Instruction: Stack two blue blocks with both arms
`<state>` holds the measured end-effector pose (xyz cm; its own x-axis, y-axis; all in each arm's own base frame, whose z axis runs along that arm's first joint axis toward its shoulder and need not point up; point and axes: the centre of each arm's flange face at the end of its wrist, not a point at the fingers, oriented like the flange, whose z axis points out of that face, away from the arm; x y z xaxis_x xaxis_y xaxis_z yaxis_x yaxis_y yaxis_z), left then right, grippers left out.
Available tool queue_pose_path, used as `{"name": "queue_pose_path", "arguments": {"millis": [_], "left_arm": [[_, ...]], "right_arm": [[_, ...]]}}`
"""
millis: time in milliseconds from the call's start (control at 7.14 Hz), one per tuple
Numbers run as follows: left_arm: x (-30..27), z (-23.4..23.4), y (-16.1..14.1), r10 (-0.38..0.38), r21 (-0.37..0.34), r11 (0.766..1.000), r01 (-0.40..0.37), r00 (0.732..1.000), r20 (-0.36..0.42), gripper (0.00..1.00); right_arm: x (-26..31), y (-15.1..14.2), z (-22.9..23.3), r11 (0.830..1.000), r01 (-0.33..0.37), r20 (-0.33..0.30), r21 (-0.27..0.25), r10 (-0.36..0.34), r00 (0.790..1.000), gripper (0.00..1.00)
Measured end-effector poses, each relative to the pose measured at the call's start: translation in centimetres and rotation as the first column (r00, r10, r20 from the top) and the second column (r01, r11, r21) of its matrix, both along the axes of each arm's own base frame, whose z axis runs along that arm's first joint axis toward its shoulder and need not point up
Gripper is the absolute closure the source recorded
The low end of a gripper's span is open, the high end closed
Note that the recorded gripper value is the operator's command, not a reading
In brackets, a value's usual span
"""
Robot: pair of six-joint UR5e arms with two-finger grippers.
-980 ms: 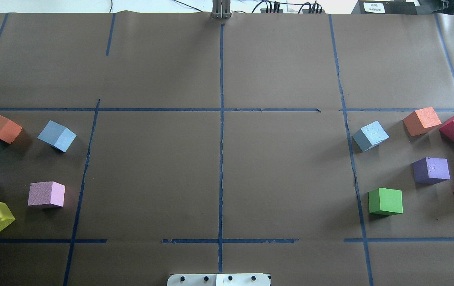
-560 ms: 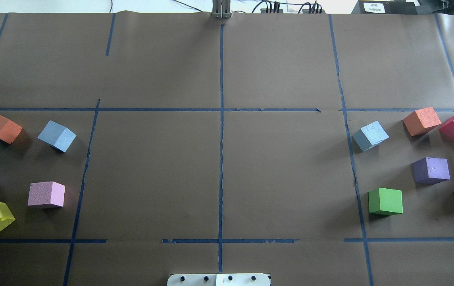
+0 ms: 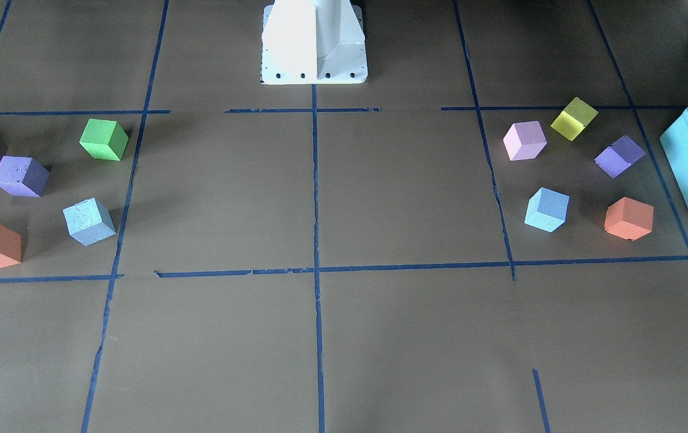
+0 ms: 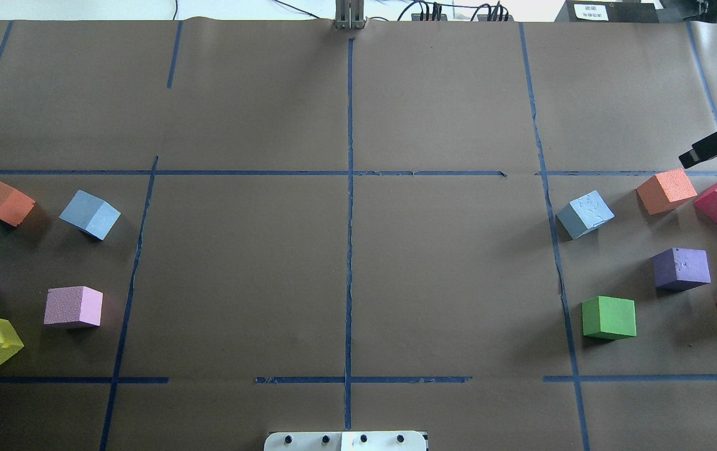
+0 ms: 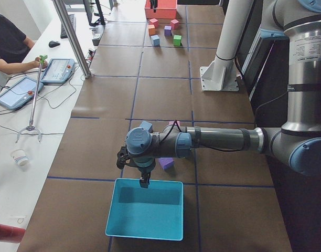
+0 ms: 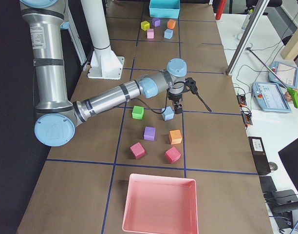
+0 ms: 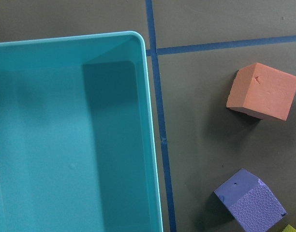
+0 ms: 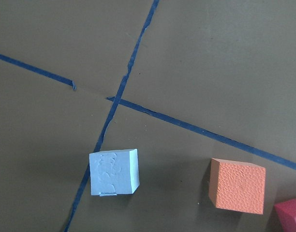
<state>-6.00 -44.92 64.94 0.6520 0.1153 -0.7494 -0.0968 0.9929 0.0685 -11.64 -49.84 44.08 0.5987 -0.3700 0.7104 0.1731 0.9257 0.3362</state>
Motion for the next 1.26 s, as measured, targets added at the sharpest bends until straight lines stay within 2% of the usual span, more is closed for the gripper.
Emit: {"name": "queue_pose_path", "arguments": {"millis": [140, 560, 840, 1260], "left_arm": [[0.0, 0.0, 0.0, 0.0, 0.0, 1.0, 0.0, 1.0, 0.0, 0.0], [0.0, -0.2, 0.0, -0.001, 0.002, 1.0, 0.001, 1.0, -0.004, 0.0], [0.0, -0.2, 0.1, -0.002, 0.002, 1.0, 0.002, 1.0, -0.006, 0.0], [0.0, -0.2, 0.1, -0.002, 0.001, 1.0, 0.002, 1.0, -0.006, 0.0]], "right_arm": [[-2.5, 0.1, 0.3, 0.999, 0.015, -0.007, 0.029, -0.015, 1.0, 0.0], [-8.9, 0.4, 2.8, 0.999, 0.004, -0.004, 0.044, -0.004, 1.0, 0.0], [-12.7, 0.8, 3.1, 1.0, -0.011, -0.001, 0.023, 0.012, 1.0, 0.0], [-15.8, 0.8, 4.4, 1.0, -0.002, -0.032, 0.004, 0.002, 0.999, 0.0]]}}
